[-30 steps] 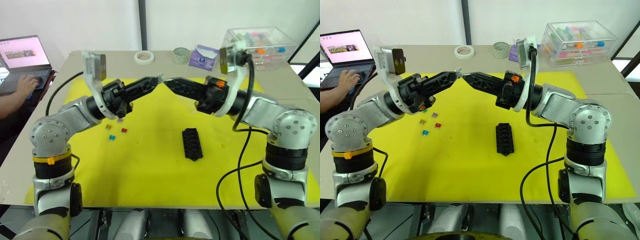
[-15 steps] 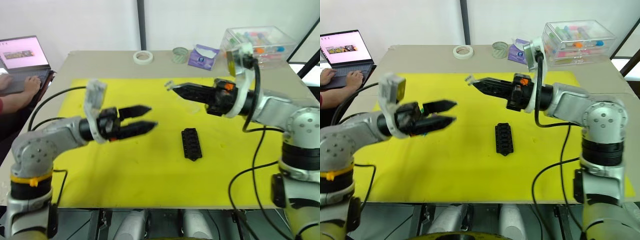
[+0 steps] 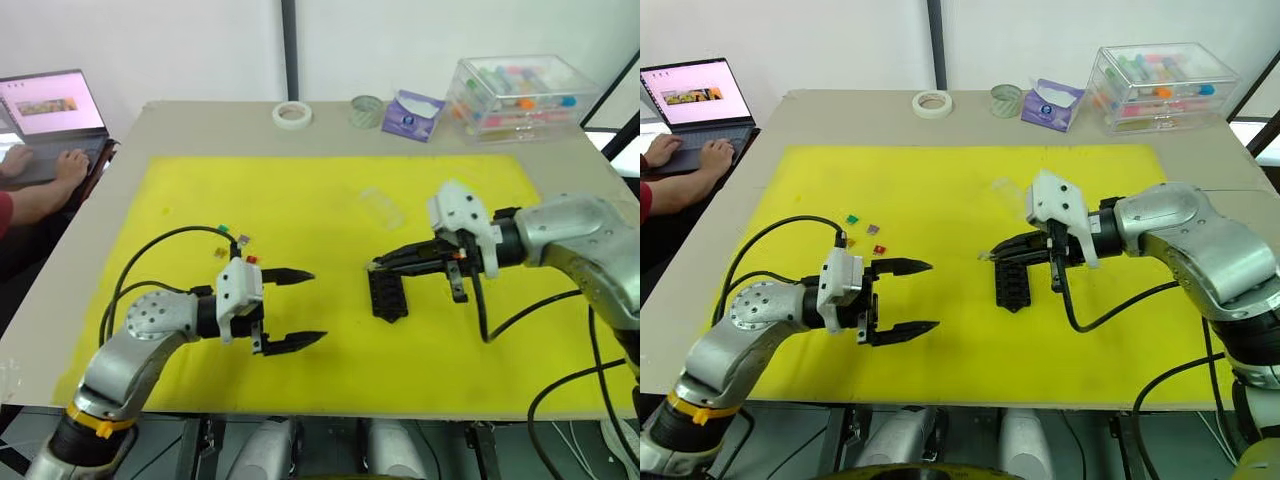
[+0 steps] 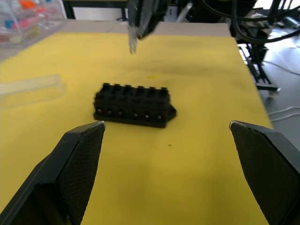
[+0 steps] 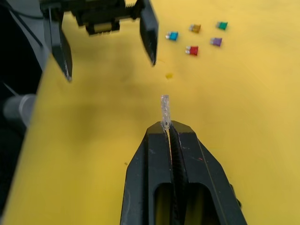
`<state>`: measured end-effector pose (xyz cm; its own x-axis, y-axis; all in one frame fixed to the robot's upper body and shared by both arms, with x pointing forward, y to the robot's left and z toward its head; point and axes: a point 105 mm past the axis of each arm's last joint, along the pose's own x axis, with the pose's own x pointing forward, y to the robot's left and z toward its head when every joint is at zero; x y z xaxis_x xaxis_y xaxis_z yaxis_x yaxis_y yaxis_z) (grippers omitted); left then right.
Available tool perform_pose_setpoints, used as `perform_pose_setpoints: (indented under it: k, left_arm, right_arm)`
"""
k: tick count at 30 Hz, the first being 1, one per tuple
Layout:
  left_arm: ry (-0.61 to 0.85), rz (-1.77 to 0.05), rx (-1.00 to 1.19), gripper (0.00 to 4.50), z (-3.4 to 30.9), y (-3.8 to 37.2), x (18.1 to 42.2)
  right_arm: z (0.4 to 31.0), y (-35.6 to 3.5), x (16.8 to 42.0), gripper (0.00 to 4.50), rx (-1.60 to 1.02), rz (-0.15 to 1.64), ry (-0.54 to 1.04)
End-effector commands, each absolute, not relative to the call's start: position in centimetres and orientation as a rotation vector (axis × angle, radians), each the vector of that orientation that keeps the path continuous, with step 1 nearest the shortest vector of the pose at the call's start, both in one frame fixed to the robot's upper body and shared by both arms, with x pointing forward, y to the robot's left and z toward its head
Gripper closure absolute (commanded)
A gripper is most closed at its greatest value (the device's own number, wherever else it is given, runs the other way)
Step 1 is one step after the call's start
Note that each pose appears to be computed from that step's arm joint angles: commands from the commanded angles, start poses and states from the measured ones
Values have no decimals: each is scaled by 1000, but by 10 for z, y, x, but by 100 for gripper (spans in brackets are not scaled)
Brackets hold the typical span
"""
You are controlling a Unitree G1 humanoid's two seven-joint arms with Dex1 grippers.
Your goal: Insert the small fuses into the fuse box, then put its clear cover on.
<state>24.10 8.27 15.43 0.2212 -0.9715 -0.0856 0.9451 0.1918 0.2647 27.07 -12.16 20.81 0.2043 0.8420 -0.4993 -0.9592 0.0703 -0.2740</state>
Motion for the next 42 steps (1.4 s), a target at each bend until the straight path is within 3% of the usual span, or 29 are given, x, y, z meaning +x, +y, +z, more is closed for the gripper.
perform_pose_setpoints:
  k: [1,7,17,25,42]
  left_arm:
    - [-162,-1374,287,2,162,78,239]
    - [-160,-1475,303,2,154,70,227]
    - [-209,-1435,329,2,144,61,244]
    - [-265,-1479,336,2,141,31,255]
    - [-260,-1526,350,2,137,-4,272]
  right_arm:
    - [211,-128,269,450,-684,1375,222]
    - [188,-137,260,450,-786,1385,304]
    - [179,-144,262,450,-843,1343,348]
    - [181,-151,256,450,-839,1329,377]
    - [177,-150,258,450,-841,1285,384]
